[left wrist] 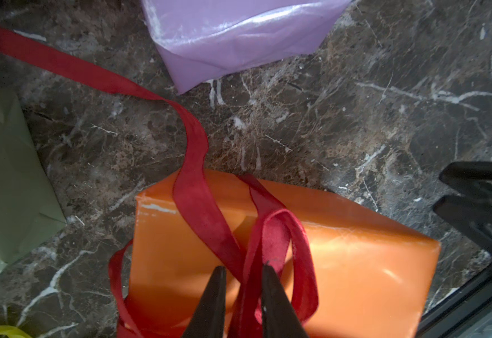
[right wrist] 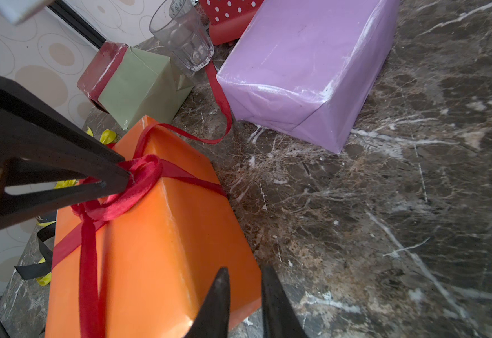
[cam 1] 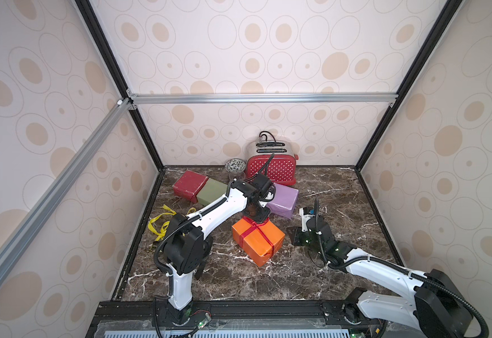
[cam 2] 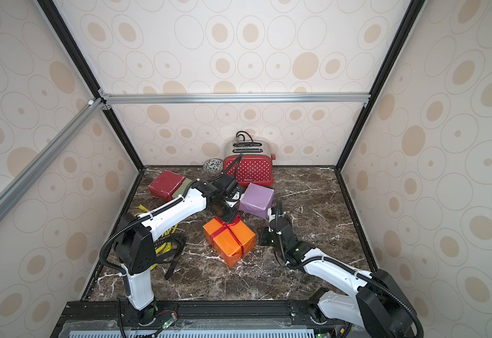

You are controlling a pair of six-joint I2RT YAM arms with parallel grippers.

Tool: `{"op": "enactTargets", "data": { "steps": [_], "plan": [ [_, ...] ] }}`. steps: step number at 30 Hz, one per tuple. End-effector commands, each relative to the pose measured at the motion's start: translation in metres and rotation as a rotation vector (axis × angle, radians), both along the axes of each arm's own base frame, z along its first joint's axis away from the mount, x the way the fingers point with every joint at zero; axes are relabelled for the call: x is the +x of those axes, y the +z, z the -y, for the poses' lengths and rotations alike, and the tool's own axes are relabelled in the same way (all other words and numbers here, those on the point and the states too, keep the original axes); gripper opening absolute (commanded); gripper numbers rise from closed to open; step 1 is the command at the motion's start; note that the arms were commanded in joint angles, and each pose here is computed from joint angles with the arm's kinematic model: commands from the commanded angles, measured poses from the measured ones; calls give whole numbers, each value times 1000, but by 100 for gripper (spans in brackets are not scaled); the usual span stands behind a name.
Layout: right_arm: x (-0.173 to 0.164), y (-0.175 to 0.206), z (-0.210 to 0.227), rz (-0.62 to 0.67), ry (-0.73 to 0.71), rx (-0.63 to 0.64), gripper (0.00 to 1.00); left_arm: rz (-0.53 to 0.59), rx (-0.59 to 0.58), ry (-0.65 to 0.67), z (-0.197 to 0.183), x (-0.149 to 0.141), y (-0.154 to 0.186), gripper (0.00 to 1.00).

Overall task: Untie the ribbon bows on the gift boxes
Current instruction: Untie the ribbon from the gift box.

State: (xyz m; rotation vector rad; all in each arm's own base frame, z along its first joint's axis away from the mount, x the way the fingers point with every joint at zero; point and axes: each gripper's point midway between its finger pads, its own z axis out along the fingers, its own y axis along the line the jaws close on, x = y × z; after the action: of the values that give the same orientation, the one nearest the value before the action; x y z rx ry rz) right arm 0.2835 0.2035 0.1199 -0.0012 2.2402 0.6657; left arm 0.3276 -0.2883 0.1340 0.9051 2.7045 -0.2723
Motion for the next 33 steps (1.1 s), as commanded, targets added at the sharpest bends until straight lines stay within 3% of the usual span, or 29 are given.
{"op": "enactTargets", "data": {
  "steps": [1,8,18,20,24,33],
  "plan": [
    [2,4,-4,7,9,4,21,10,13,-10,-8,-10,9,11],
    [2,2,-6,0,15,4,19,158,-18,105,-24,0,34,0],
    [3,-5,-11,-30,38,-9,18,462,-173,503,-84,1,58,0],
    [3,-6,-13,-36,46,-8,19,491,-215,558,-94,-5,56,0],
    [4,-9,-16,-45,61,-16,20,509,-288,707,-116,-17,44,12],
    [-7,0,-46,-61,255,11,35,506,-448,789,-115,-21,42,9]
  ]
}}
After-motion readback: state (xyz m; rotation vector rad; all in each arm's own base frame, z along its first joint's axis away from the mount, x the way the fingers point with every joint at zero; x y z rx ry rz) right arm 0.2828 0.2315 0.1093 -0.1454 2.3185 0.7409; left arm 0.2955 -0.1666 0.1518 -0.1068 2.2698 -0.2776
